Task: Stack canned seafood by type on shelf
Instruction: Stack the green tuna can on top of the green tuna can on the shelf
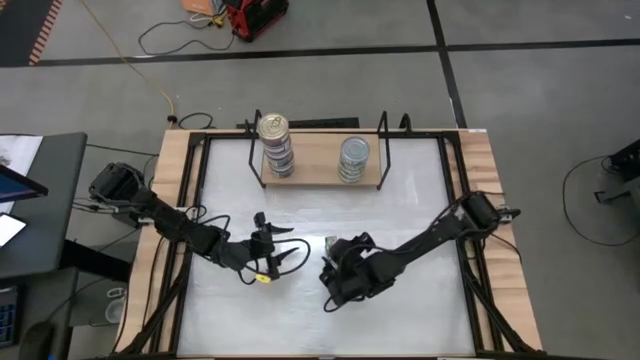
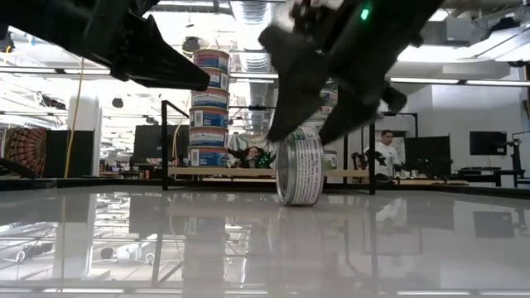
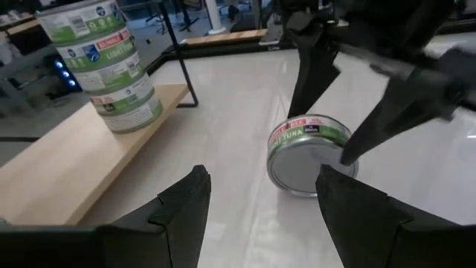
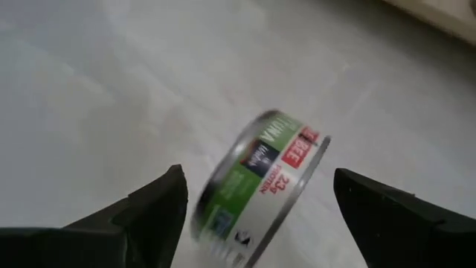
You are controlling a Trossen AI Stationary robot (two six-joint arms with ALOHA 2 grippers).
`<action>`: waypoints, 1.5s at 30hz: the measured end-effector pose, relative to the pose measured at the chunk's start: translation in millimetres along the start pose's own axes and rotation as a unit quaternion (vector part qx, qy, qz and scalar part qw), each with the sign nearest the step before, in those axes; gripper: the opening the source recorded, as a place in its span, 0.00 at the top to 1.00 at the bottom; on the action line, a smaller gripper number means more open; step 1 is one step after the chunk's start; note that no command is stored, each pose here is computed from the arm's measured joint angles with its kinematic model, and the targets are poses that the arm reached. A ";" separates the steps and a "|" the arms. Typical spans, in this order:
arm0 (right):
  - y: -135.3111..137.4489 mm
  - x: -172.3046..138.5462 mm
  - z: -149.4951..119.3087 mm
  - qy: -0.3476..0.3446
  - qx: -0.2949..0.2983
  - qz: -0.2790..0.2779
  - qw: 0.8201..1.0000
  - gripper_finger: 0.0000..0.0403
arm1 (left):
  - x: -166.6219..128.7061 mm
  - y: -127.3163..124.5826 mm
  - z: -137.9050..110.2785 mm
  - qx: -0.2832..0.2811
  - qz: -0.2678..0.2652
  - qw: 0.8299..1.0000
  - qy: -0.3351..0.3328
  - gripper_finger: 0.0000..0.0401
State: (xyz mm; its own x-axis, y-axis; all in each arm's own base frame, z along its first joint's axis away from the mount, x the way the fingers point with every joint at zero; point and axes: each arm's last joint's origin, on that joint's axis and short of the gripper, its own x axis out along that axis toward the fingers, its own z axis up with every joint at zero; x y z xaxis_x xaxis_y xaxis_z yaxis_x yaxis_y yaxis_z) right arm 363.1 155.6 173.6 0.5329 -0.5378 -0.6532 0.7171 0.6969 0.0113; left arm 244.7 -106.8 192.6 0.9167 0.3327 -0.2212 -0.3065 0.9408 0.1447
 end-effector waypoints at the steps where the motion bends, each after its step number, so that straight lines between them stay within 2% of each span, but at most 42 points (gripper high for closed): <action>1: 0.2 4.6 -2.6 0.000 0.010 -0.007 1.000 0.11 | 0.0 0.0 -0.3 -0.001 0.000 1.000 0.001 0.42; 4: 1.7 18.0 -13.4 0.003 0.022 -0.024 0.999 0.11 | -0.6 -0.6 -1.2 0.003 -0.003 1.000 0.004 0.42; 9: 4.6 23.9 -21.7 0.004 0.018 -0.026 0.999 0.16 | -4.5 -3.2 -9.5 0.014 -0.045 0.999 0.014 0.42; 15: 8.8 17.4 -25.0 -0.002 -0.051 -0.014 0.999 0.39 | -10.3 -7.4 -18.9 0.016 -0.122 0.992 0.020 0.42; 20: 8.1 21.1 -24.7 -0.003 -0.082 -0.019 0.996 0.60 | -13.7 -10.1 -22.0 0.009 -0.157 0.987 0.022 0.42; 25: 4.3 18.6 -20.5 -0.005 -0.119 -0.029 0.992 0.60 | -17.0 -13.8 -21.6 -0.002 -0.215 0.976 0.014 0.42; 31: -10.7 -11.3 8.5 -0.040 -0.166 -0.046 0.984 0.60 | -17.2 -14.1 -21.2 -0.003 -0.222 0.975 0.012 0.42; 35: -23.9 -37.7 36.1 -0.090 -0.247 -0.068 0.962 0.59 | -17.3 -14.6 -13.5 -0.033 -0.233 0.972 -0.019 0.42; 40: -43.3 -63.6 75.0 -0.148 -0.360 -0.126 0.912 0.59 | -19.3 -16.1 0.2 -0.083 -0.294 0.950 -0.071 0.42; 45: -69.5 -75.8 112.3 -0.158 -0.436 -0.204 0.862 0.58 | -23.4 -19.6 2.6 -0.116 -0.333 0.933 -0.070 0.42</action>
State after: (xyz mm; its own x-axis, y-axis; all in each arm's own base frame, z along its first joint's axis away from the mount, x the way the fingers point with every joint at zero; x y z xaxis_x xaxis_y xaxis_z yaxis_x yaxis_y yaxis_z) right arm 323.3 94.7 307.3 0.5112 -0.8289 -0.2271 0.3378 0.4368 -0.8338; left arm 229.9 -133.2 197.5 0.9429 -0.3282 -0.0563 0.3119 0.9297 -0.1958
